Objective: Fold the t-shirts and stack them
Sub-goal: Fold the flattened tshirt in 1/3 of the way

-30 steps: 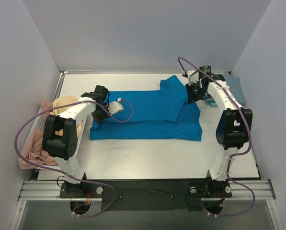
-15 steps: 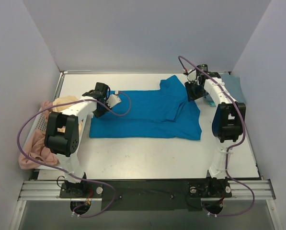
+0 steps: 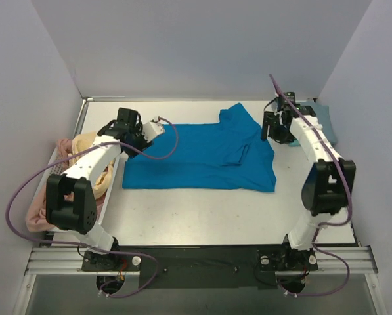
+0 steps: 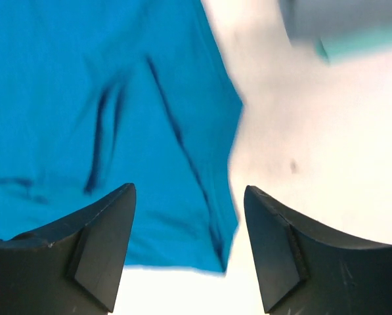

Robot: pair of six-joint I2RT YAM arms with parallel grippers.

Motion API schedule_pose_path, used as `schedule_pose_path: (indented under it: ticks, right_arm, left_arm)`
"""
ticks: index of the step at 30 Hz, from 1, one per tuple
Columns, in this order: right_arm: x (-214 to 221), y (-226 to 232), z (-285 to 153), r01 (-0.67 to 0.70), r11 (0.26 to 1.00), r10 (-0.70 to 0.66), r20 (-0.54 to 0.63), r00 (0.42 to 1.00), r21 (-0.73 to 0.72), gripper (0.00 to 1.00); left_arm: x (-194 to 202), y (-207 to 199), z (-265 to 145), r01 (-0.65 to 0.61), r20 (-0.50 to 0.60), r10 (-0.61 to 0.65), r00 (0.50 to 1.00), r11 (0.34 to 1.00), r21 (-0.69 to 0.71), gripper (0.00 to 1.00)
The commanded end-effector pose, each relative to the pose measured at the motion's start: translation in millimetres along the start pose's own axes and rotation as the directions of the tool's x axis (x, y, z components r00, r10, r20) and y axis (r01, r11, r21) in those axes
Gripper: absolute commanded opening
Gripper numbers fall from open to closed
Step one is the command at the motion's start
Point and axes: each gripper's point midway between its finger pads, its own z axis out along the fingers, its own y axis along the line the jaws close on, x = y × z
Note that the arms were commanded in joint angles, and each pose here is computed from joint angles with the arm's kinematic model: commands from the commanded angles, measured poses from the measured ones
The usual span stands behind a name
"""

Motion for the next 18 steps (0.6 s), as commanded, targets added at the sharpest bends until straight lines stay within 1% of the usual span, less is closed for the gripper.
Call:
schedule_pose_path:
  ticks: [1,2,3,4,5,6,7,8,9,10,13,14,16,17,18]
  right_arm:
    - [74,-28,-47,-0.198,0.976,0.206,-0.080,0.975,0.095,0.62]
    - [87,-20,-54,-0.222,0.974,0.226,-0.100,0.969,0.044,0.63]
    - [111,-23,-50,-0.265,0.963,0.270,-0.151,0.951,0.052,0.62]
    - [123,-19,-51,-0.287,0.957,0.287,-0.178,0.941,0.024,0.62]
    - [147,-20,-45,-0.306,0.951,0.306,-0.232,0.924,0.038,0.71]
    - [153,-16,-44,-0.314,0.949,0.310,-0.241,0.920,0.022,0.71]
    - [170,-24,-39,-0.345,0.938,0.343,-0.273,0.899,0.043,0.70]
    - [171,-19,-36,-0.360,0.933,0.349,-0.273,0.896,0.014,0.70]
    - [183,-18,-31,-0.374,0.927,0.360,-0.295,0.885,0.009,0.69]
    - [184,-15,-27,-0.384,0.923,0.365,-0.297,0.883,-0.008,0.68]
    - [202,-19,-14,-0.433,0.901,0.412,-0.342,0.844,0.016,0.61]
    - [203,-19,-10,-0.456,0.890,0.429,-0.350,0.833,0.005,0.60]
    - [208,-23,-4,-0.472,0.882,0.446,-0.358,0.820,0.018,0.51]
    - [210,-25,-3,-0.475,0.880,0.451,-0.361,0.816,0.025,0.42]
    - [211,-28,-2,-0.482,0.876,0.460,-0.360,0.812,0.034,0.38]
  left_arm:
    - [30,-73,-14,-0.225,0.045,0.221,0.974,0.939,0.260,0.53]
    - [44,-80,-10,-0.256,0.029,0.258,0.966,0.927,0.274,0.54]
    - [50,-81,-8,-0.270,0.019,0.276,0.961,0.923,0.273,0.56]
    - [59,-87,-3,-0.305,0.012,0.315,0.949,0.908,0.287,0.57]
    - [62,-87,-1,-0.319,0.010,0.330,0.944,0.905,0.281,0.59]
    - [67,-89,6,-0.338,0.007,0.350,0.937,0.899,0.278,0.60]
    - [69,-91,10,-0.354,0.005,0.368,0.930,0.892,0.282,0.61]
    - [71,-91,14,-0.357,0.002,0.371,0.929,0.893,0.276,0.61]
    - [74,-94,19,-0.359,-0.005,0.376,0.927,0.888,0.288,0.62]
    - [76,-94,23,-0.360,-0.011,0.378,0.926,0.889,0.284,0.62]
    - [83,-97,33,-0.352,-0.043,0.380,0.924,0.889,0.293,0.62]
    - [83,-95,36,-0.351,-0.048,0.378,0.924,0.894,0.278,0.62]
    - [87,-93,40,-0.335,-0.070,0.363,0.929,0.907,0.253,0.53]
    - [86,-91,39,-0.326,-0.065,0.350,0.934,0.915,0.240,0.40]
    - [87,-94,39,-0.325,-0.060,0.349,0.935,0.914,0.244,0.29]
